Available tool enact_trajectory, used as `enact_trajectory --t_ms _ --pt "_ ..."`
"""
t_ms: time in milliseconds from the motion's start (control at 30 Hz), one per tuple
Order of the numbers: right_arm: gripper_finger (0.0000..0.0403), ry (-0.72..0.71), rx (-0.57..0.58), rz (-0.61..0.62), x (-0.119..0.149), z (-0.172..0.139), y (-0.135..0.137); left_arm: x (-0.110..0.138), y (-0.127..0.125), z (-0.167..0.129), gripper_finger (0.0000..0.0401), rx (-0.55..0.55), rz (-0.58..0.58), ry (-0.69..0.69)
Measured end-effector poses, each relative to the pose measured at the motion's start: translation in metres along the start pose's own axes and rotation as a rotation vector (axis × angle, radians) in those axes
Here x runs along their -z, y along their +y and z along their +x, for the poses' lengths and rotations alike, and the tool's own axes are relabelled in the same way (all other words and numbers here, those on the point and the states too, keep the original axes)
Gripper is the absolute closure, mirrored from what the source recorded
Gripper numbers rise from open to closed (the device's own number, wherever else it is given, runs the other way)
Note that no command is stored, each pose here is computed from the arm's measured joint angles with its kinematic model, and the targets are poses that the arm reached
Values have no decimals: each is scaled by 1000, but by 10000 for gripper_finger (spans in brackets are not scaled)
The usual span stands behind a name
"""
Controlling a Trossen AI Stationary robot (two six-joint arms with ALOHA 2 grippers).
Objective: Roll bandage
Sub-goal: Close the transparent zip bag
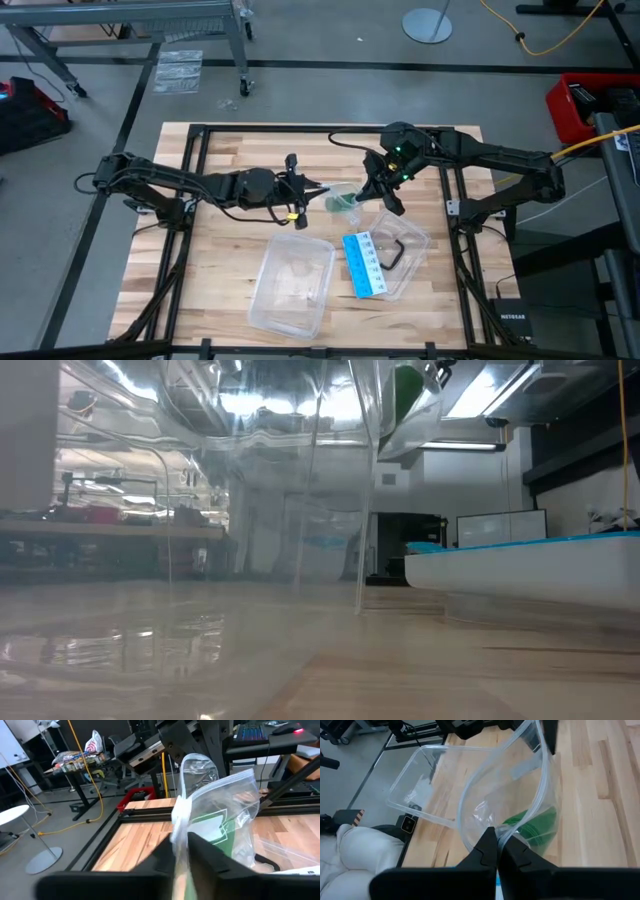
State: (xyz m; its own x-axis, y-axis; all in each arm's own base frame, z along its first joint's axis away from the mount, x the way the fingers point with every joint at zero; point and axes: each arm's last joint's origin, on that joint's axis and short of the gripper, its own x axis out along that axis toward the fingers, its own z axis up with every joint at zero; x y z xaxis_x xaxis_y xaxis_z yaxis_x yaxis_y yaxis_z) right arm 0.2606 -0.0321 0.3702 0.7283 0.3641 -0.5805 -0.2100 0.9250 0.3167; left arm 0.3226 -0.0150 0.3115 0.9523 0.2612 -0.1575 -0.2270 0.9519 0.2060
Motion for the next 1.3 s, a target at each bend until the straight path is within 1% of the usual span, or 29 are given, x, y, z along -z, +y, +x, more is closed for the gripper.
enact_trajectory --t_ms 67,167,233,367,567,667,900,1033,1233,1300 --pt "402 1 0 1 0 0 0 0 0 0 394 0 -9 1" --pt "402 2 1 1 0 0 0 0 0 0 392 0 -15 1" --pt "402 3 1 3 0 0 0 0 0 0 398 0 -19 2" --pt "400 0 1 1 0 0 0 0 0 0 400 0 -51 2" --pt "369 -32 2 -15 -3 0 0 0 0 0 401 0 -142 3" --pt "350 -38 4 -18 -4 0 0 1 -2 -1 401 7 -145 9" --pt "305 -65 84 -30 -7 0 -2 3 -9 -3 401 24 -133 42" --pt "286 -91 129 -76 -10 -1 -4 6 -12 -5 401 20 -136 75" --pt "272 -93 188 -174 -11 -1 -5 9 -15 -6 401 -10 -130 108" --pt "272 -92 210 -181 -11 -1 -6 9 -15 -6 401 -20 -132 113"
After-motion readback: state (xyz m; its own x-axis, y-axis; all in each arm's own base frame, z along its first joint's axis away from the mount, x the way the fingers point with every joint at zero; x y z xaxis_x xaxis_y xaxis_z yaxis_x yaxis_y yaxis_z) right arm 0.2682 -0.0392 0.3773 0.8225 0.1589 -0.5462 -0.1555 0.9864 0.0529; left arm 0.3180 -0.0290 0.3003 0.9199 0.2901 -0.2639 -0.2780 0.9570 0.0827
